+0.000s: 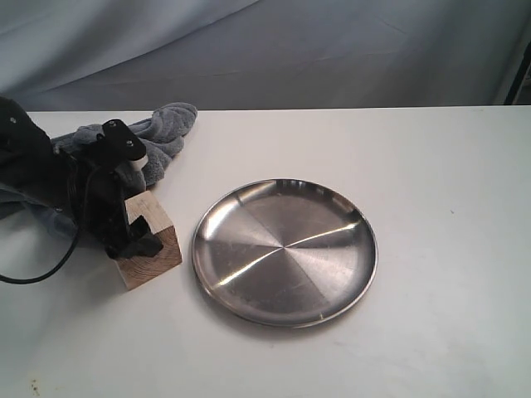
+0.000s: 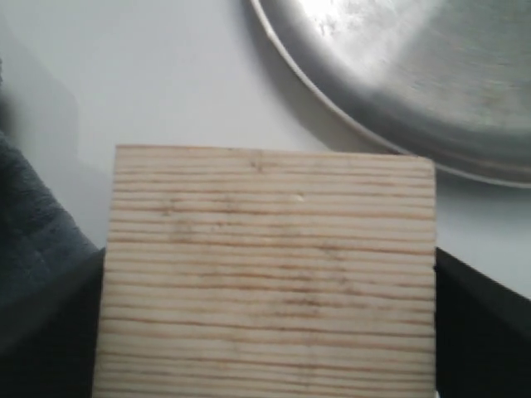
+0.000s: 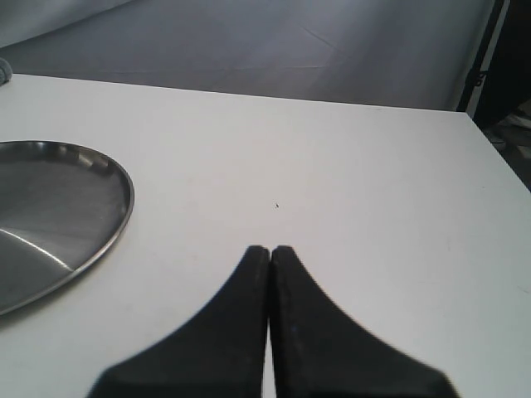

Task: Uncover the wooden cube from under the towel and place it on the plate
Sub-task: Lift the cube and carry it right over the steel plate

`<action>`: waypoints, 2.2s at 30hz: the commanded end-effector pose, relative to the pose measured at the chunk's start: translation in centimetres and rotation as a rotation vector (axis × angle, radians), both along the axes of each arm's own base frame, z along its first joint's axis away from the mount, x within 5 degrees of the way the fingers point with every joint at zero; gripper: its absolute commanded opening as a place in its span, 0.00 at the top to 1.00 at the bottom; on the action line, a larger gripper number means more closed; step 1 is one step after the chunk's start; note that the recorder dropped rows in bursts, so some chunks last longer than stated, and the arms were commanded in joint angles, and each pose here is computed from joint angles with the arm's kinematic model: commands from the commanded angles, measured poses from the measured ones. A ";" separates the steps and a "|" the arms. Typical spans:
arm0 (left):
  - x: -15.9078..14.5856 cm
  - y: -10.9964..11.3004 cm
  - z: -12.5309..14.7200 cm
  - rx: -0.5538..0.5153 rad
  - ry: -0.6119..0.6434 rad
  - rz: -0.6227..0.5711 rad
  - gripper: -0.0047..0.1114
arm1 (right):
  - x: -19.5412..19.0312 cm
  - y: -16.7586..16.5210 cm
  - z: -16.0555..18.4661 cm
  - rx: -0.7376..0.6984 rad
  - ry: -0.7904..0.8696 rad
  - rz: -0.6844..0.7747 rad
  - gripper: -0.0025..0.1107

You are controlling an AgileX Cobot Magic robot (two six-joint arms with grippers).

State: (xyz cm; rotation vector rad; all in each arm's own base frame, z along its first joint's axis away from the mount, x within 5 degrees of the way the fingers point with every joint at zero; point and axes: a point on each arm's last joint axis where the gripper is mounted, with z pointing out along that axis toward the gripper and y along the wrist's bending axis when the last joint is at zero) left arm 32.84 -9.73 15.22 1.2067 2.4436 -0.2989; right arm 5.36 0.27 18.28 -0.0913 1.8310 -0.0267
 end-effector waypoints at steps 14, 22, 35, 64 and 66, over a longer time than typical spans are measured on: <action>-2.6 -2.8 11.6 -0.368 -0.149 0.024 0.96 | 0.0 0.0 -0.1 0.005 -0.001 0.001 0.98; -6.0 -9.5 13.0 -0.392 -0.239 -0.156 0.96 | 0.0 0.0 -0.1 0.005 -0.001 0.001 0.98; -3.5 -14.9 5.5 -0.232 -0.389 -0.052 0.96 | 0.0 0.0 -0.1 0.005 -0.001 0.001 0.98; -0.2 -18.6 0.6 -0.240 -0.155 -0.002 0.96 | 0.0 0.0 -0.1 0.005 -0.001 0.001 0.98; -0.2 -18.4 0.5 -0.213 -0.156 0.002 0.96 | 0.0 0.0 -0.1 0.005 -0.001 0.001 0.98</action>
